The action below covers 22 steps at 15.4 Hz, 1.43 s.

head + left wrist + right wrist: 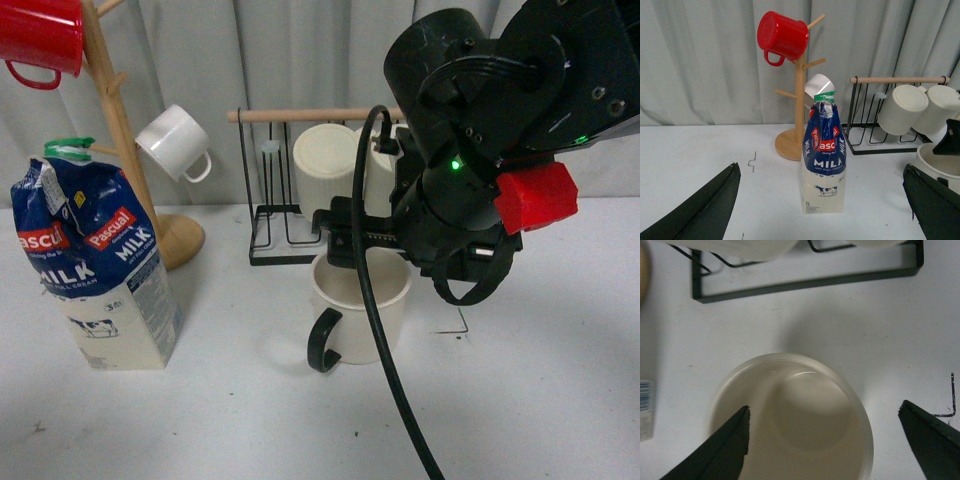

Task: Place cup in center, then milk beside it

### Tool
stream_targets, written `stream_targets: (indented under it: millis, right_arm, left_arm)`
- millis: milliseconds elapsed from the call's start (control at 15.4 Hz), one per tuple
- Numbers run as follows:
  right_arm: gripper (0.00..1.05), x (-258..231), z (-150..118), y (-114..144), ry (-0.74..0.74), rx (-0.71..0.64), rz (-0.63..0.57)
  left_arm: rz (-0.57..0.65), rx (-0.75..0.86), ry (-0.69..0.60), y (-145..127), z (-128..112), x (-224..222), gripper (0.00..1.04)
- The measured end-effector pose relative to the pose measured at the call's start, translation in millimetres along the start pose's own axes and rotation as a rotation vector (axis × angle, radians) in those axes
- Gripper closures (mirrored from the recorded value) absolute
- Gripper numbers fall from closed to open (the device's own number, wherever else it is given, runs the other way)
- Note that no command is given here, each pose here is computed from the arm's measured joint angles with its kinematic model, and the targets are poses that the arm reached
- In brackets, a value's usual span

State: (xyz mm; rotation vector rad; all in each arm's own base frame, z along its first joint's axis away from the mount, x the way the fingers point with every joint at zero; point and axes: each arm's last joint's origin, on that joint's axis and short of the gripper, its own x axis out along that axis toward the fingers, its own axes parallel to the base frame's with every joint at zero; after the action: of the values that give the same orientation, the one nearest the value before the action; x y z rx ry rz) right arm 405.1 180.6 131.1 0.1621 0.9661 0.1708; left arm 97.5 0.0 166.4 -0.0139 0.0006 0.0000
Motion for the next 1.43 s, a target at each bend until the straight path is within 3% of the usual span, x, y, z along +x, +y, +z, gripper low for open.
stream_targets:
  millis: [130,260,324,389,454,649,779,844,1168,1427]
  right_arm:
    - [0.05,-31,8,0,-0.094,0.01,0.082]
    - [0.06,-86,18,0,-0.282,0.007,0.189]
    - [0.1,-108,20,-3,-0.48,-0.014,0.2]
    - [0.23,-134,9,-16,-0.755,-0.05,0.065]
    - [0.35,-158,-14,-42,-0.885,-0.074,-0.066]
    - [0.72,-220,-85,-111,-0.968,-0.126,-0.179]
    - [0.97,-224,-116,-122,-0.976,-0.148,-0.164]
    - [1.03,-220,-127,-125,-0.955,-0.162,-0.159]
    - [1.03,-224,-162,-147,-0.959,-0.15,-0.186]
    - [1.03,-226,-181,-147,-0.961,-0.158,-0.172]
  left_arm:
    - [0.0,0.0,0.0,0,0,0,0.07]
    - [0.0,0.0,0.0,0,0,0,0.07]
    - [0.0,0.0,0.0,0,0,0,0.07]
    - [0.0,0.0,0.0,0,0,0,0.07]
    - [0.0,0.0,0.001,0,0,0,0.07]
    - [0.0,0.0,0.0,0,0,0,0.07]
    - [0.0,0.0,0.0,0,0,0,0.07]
    - [0.0,0.0,0.0,0,0,0,0.07]
    - [0.002,0.0,0.0,0,0,0,0.07]
    - [0.0,0.0,0.0,0,0,0,0.07]
